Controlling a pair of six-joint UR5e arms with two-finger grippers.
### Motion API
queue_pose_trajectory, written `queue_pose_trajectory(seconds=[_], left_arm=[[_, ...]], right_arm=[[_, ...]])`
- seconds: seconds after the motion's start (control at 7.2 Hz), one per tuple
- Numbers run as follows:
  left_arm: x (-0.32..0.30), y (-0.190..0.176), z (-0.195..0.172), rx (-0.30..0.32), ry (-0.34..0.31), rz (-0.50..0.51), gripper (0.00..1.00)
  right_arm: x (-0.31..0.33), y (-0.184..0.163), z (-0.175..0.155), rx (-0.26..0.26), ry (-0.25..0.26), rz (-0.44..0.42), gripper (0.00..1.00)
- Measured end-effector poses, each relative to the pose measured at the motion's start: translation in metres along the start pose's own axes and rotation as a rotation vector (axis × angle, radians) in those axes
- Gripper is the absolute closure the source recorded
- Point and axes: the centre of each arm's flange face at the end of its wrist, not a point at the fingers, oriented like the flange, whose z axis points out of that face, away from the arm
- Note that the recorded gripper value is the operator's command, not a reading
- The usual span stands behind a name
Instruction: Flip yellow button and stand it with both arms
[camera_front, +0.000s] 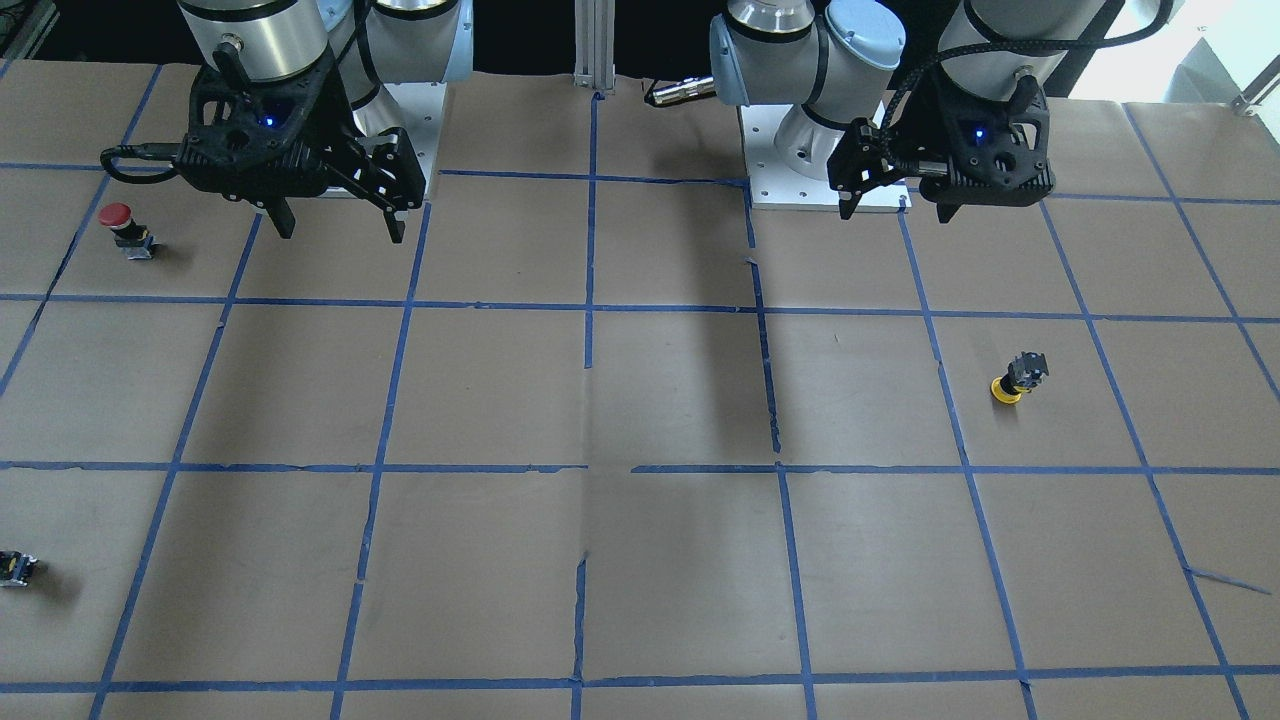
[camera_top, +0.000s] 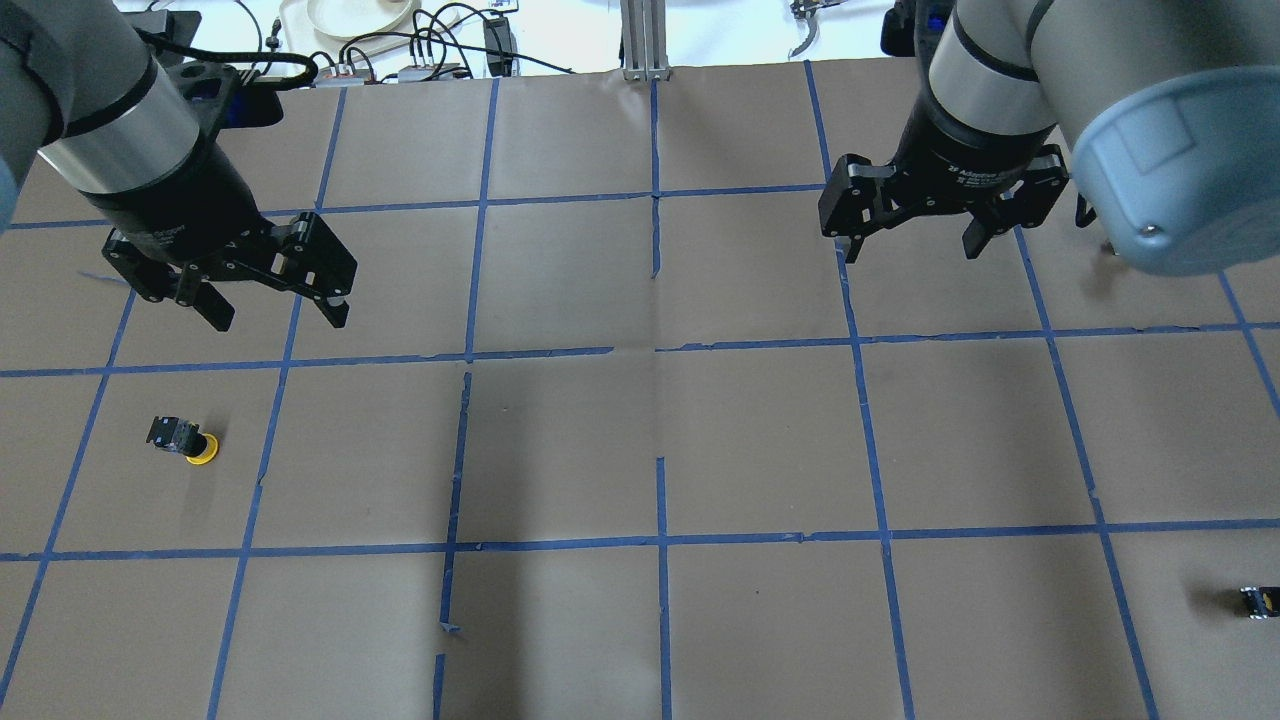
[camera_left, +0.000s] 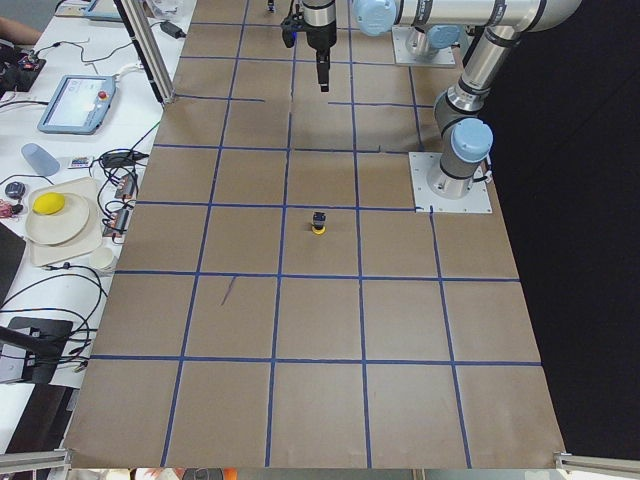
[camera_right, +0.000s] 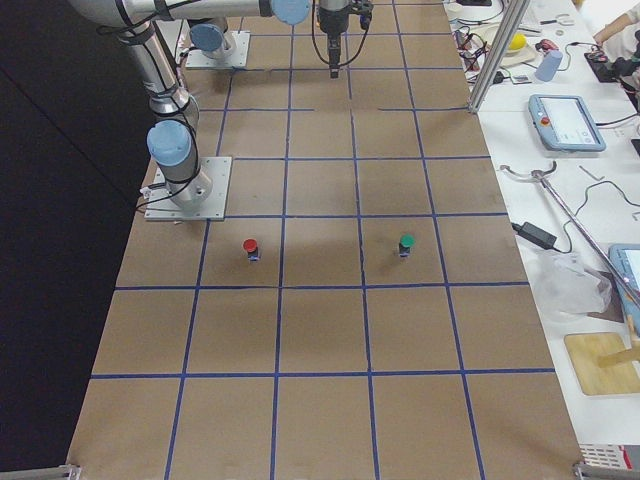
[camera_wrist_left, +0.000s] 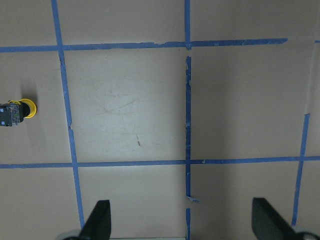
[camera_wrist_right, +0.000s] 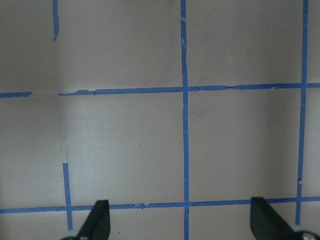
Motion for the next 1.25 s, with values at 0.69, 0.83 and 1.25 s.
queue_pose_trajectory(seconds=[0.69,0.83,1.25], left_arm=[[0.001,0.0,0.001,-0.002,0.001,0.002,0.0],[0.002,0.001,0.002,-0.003,0.005,-0.002,0.0],[-0.003,-0.003,0.012,-0.001,-0.001,0.01,0.0]], right_arm=[[0.0,0.0,0.0,-0.001,0.0,-0.001,0.0],[0.0,0.0,0.0,-0.001,0.0,-0.001,0.0],[0.0,0.0,0.0,0.0,0.0,-0.001,0.0]])
